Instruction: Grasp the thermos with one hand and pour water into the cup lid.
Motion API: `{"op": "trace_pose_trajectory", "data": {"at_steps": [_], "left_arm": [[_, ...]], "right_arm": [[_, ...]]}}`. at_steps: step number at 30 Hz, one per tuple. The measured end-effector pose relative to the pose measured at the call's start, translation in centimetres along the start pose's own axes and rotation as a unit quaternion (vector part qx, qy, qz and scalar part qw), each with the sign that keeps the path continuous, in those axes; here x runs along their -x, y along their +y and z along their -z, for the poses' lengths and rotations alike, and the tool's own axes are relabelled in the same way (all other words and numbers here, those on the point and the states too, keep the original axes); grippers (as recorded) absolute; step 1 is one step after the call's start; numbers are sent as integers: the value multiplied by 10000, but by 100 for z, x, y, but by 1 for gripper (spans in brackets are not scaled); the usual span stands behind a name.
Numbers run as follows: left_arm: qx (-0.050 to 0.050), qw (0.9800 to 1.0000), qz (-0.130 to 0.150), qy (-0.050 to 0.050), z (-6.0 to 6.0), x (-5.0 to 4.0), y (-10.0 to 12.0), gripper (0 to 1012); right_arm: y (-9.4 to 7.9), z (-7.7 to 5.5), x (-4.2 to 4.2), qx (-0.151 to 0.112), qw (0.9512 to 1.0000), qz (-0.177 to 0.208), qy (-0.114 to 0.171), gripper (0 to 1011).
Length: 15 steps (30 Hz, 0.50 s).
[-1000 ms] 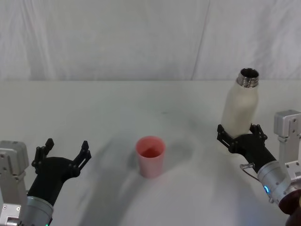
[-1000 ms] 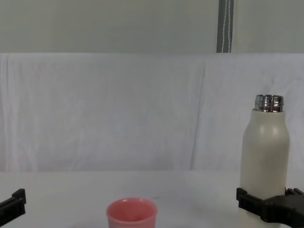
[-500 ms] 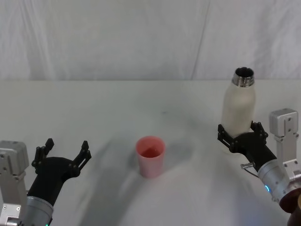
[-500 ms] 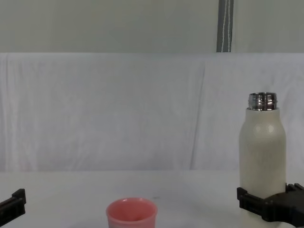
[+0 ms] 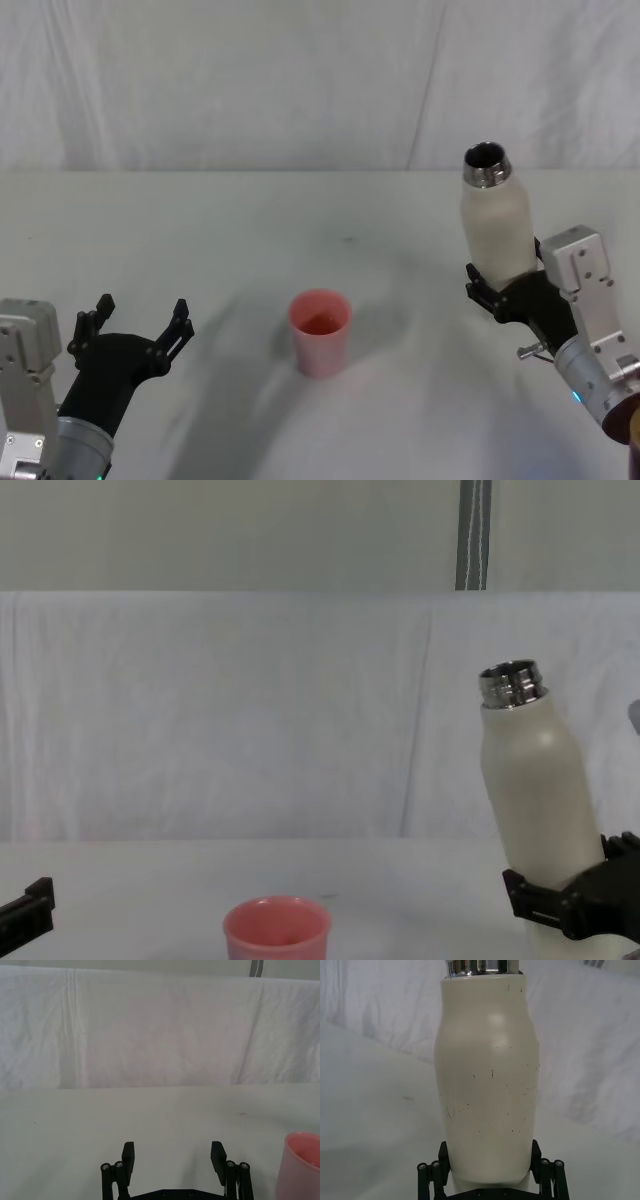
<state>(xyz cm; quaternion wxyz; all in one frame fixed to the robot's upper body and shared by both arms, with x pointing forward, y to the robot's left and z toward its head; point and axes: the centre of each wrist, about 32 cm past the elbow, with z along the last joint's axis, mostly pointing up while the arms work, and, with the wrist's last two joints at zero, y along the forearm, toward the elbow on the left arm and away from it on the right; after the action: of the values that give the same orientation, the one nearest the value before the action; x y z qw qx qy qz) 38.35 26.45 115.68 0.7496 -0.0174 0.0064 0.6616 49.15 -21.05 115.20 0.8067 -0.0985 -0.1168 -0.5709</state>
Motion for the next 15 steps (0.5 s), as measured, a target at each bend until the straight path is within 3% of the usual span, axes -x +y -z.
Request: {"op": "trace_pose_trajectory", "data": {"at_steps": [6, 15], "left_arm": [[0, 10000, 0, 0, 0, 0, 0, 1001], [0, 10000, 0, 0, 0, 0, 0, 1001]], "right_arm": [[-36, -93, -1, -13, 9984, 16, -559, 948], [-96, -162, 26, -7, 9909, 12, -1345, 948]]}}
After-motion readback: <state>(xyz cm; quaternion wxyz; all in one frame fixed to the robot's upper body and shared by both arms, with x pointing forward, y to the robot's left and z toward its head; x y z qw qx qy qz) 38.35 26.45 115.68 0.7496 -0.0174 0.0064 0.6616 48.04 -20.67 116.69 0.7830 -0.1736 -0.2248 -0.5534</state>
